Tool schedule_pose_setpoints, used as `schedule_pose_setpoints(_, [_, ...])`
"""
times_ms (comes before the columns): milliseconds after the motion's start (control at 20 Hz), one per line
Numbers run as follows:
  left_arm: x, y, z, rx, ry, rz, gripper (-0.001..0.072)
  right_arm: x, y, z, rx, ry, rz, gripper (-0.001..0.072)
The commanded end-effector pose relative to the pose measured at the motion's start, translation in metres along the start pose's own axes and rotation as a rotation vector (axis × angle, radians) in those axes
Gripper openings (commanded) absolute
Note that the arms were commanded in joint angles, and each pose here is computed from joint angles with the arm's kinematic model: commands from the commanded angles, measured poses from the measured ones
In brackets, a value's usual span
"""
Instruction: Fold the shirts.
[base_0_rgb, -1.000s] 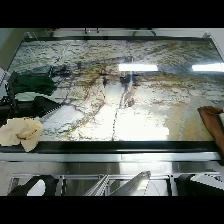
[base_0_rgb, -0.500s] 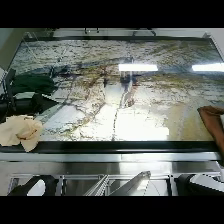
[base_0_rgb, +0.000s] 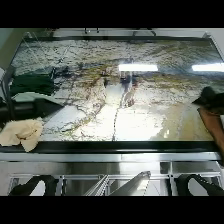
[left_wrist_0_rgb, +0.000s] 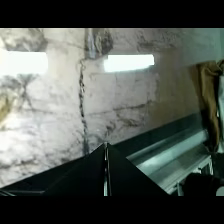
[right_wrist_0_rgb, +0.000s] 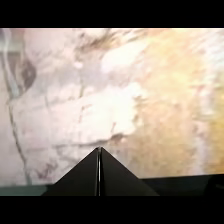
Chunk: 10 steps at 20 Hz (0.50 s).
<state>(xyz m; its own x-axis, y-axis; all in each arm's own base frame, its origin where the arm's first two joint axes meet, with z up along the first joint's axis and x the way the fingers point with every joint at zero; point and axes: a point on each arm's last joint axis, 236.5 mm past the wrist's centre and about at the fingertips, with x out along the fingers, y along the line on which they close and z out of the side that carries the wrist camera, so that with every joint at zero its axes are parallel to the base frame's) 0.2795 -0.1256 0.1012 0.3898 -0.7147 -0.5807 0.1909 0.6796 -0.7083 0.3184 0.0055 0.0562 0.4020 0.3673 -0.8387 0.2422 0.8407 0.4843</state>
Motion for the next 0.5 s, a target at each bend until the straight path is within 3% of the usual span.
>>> schedule_pose_setpoints(0, [0.027,-0.005,-0.074,-0.009,0.1,-0.032,0.0008,0.047,0.045,-0.119,-0.182,0.189,0.103,0.0012])
schedule_pose_setpoints(200, [0.048,0.0,-0.122,-0.042,0.117,-0.032,0.0016,0.081,0.047,-0.175,-0.233,0.243,0.106,0.0011])
schedule_pose_setpoints(450, [0.051,-0.005,-0.137,-0.048,0.132,-0.043,0.0016,0.085,0.05,-0.171,-0.242,0.222,0.11,0.0012])
